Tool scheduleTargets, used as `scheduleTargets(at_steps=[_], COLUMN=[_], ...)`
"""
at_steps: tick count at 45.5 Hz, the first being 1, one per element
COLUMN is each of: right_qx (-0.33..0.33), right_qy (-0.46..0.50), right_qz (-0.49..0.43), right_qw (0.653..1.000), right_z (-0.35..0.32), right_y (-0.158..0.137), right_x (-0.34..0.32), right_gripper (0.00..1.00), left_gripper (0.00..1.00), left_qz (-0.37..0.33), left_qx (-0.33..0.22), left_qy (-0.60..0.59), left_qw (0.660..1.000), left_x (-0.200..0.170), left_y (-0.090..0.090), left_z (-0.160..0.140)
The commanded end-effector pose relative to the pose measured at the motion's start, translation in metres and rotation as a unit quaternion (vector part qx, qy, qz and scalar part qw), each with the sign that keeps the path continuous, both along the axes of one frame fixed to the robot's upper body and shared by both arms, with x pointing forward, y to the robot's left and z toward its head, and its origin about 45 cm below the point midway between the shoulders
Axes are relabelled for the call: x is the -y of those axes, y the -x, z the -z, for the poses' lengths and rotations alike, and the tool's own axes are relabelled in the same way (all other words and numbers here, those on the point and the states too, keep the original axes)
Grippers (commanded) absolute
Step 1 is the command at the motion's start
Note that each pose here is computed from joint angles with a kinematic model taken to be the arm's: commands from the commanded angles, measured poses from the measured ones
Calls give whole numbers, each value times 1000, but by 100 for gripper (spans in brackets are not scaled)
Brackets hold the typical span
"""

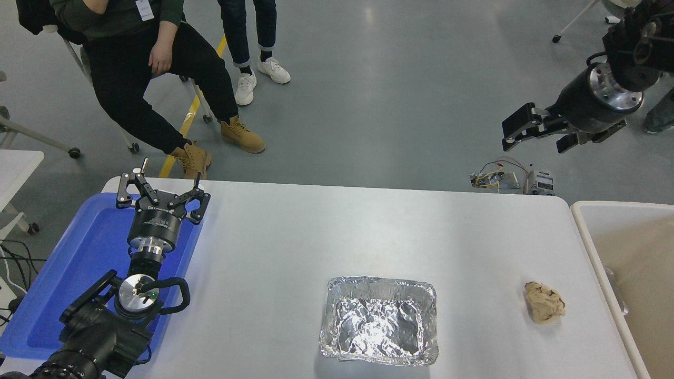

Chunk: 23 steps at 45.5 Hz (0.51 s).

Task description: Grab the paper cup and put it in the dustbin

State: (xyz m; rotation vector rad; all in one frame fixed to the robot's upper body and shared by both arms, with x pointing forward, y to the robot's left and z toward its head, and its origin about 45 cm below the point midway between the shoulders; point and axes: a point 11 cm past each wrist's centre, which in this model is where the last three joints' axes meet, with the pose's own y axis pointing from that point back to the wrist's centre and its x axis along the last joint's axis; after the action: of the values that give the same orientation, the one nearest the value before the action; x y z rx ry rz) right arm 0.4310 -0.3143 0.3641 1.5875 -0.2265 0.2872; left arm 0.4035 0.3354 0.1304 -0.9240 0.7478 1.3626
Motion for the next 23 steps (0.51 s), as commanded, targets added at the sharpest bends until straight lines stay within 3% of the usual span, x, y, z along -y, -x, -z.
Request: scheduleTargets(at_steps=[1,23], right_qx=[-40,-70], right_qy=[9,17], right_qz=[-15,-13], right_qw=[999,997], right_z=[16,40], right_y=[16,24], right_x=[-9,-2], right_gripper=[100,100], left_gripper=[100,100], left_qz=[0,-1], left_qx=[0,0], left_qy=[0,0], left_qw=[1000,1000], left_x=[0,0], left_y=[0,0], left_z=[0,0])
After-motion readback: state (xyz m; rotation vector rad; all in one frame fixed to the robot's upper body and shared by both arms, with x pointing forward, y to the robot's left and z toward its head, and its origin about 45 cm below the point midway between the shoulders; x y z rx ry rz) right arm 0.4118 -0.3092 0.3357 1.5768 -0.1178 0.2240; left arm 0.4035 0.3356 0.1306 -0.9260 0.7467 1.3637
